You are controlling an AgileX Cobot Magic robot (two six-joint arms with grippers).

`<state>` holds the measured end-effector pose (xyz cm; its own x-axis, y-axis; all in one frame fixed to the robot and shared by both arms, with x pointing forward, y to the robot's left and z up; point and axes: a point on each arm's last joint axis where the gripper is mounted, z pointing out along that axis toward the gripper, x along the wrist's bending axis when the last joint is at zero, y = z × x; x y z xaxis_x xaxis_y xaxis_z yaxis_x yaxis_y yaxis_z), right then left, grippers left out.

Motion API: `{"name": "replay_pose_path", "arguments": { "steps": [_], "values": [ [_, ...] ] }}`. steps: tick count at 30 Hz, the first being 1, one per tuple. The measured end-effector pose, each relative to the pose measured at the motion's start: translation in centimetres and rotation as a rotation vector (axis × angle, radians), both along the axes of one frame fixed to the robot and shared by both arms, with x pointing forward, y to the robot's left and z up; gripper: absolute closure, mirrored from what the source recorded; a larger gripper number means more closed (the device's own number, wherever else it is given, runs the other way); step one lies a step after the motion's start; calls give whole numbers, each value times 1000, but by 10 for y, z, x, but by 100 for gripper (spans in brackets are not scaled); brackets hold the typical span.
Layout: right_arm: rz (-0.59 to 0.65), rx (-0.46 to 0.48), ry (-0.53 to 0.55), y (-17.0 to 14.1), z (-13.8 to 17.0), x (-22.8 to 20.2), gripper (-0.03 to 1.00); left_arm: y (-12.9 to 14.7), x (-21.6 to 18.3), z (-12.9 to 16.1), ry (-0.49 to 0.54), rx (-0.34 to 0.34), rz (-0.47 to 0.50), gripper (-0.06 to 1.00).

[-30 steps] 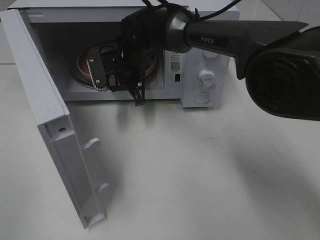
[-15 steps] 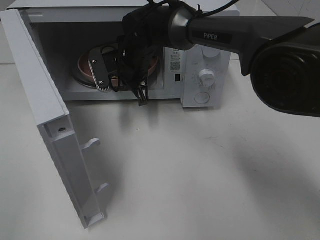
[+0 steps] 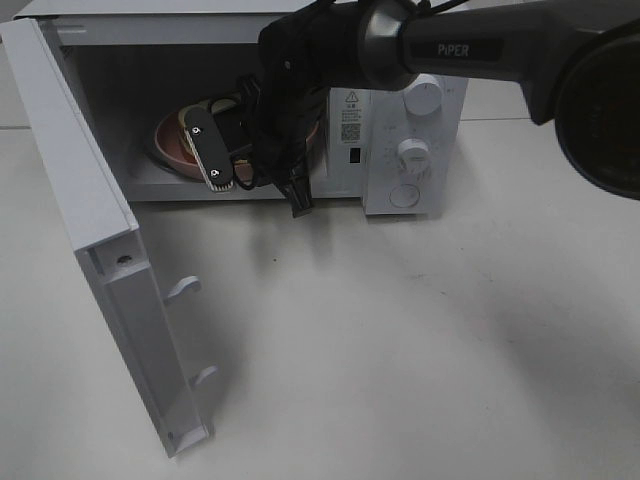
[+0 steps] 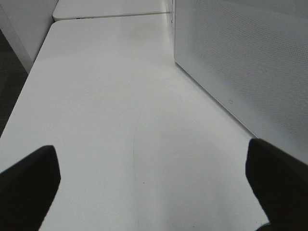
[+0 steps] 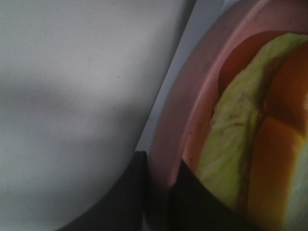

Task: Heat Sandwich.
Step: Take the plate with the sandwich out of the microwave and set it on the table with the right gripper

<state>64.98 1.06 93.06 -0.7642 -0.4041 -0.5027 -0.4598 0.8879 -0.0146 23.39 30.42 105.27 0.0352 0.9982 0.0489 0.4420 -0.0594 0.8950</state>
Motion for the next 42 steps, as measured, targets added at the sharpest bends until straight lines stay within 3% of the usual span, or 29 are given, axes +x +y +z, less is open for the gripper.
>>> {"name": "replay_pose_path", "arguments": {
  "steps": [42],
  "values": [
    [81,47,-51,-42,40,-69,87,0,0,0,0,0,0,-5]
  ]
}}
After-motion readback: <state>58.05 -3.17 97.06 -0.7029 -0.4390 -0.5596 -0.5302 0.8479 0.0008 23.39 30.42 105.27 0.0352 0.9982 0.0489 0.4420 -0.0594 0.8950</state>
